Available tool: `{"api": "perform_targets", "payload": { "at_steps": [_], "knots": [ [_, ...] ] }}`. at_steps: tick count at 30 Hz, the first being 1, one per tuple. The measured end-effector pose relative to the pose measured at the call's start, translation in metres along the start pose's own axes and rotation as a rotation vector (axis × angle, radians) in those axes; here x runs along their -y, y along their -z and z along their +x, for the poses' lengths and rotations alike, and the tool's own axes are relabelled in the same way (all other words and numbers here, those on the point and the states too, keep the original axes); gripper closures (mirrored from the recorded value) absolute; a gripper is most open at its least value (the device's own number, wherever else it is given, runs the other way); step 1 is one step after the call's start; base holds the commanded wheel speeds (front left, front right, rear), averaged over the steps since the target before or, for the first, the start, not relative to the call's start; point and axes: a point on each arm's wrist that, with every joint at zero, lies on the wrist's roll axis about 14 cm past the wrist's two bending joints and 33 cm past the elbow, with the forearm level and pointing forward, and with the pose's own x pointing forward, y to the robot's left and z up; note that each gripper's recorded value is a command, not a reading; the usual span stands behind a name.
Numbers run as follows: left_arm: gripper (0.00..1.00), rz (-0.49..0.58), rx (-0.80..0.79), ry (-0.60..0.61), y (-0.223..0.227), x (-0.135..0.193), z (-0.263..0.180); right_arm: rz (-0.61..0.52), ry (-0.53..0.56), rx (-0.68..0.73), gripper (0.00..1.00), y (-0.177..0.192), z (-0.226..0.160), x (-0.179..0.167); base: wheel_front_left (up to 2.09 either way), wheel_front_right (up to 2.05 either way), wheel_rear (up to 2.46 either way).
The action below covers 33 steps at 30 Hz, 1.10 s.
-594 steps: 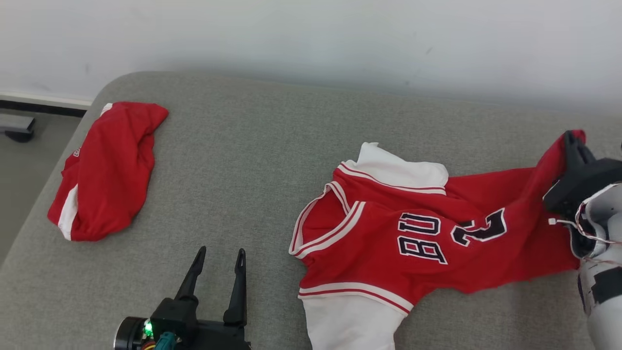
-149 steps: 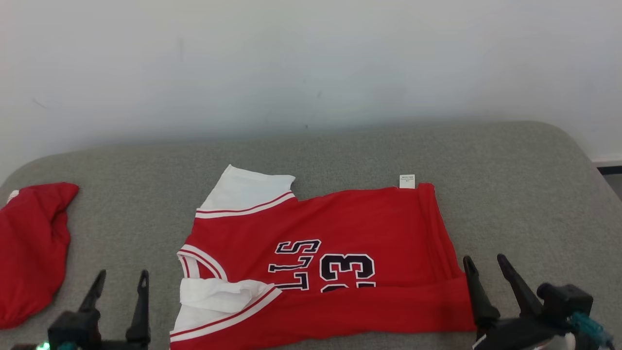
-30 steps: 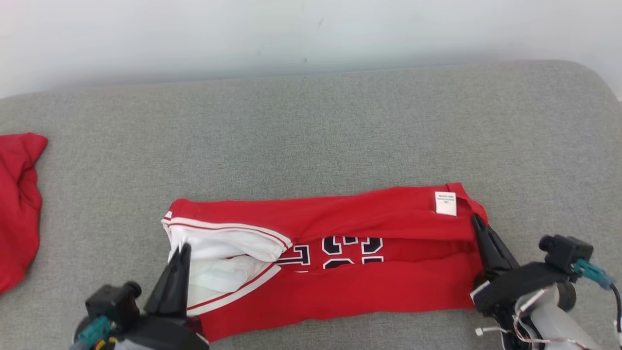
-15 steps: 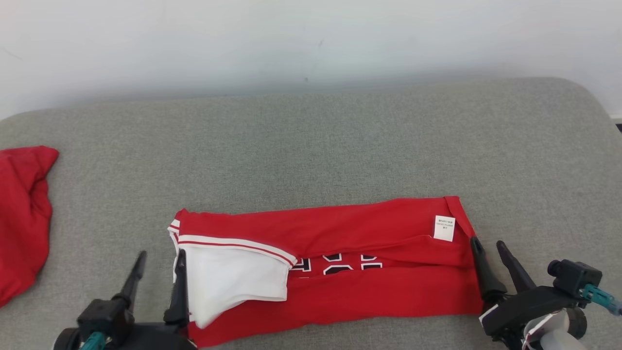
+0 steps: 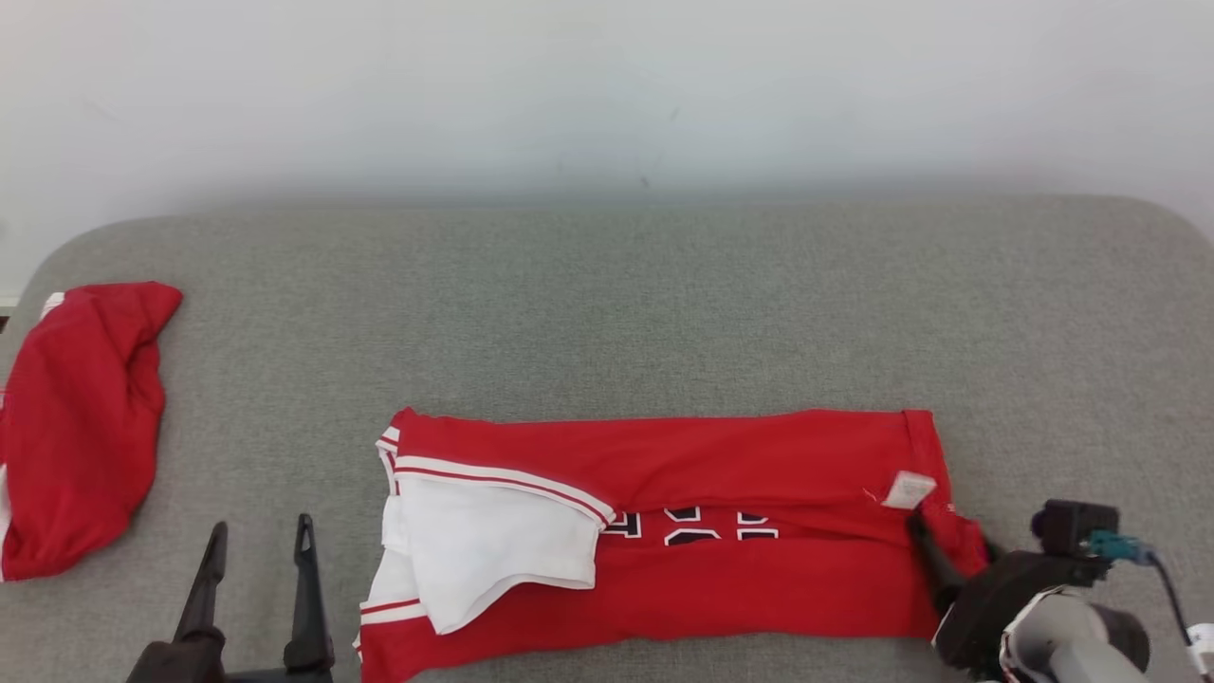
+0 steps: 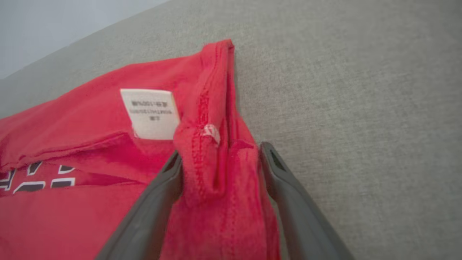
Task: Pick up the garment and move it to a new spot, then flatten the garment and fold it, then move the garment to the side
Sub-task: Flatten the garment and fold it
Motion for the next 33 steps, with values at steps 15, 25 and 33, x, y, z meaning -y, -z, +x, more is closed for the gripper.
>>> {"api": "perform_targets", "payload": {
  "at_steps": [15,25,33],
  "knots": [
    [0.0,0.005,-0.018,-0.07,0.005,-0.022,-0.017,-0.021,0.002,-0.143,1.0,0.025,0.0,-0.006,0.0,0.0,0.0],
    [0.0,0.013,-0.005,-0.064,0.002,-0.023,-0.021,-0.078,0.19,-0.032,1.0,-0.015,-0.021,0.075,0.0,0.0,0.0],
    [0.0,0.011,-0.007,-0.073,0.003,-0.024,-0.022,-0.118,0.123,0.134,1.0,-0.063,-0.028,0.063,0.0,0.0,0.0]
  ]
}}
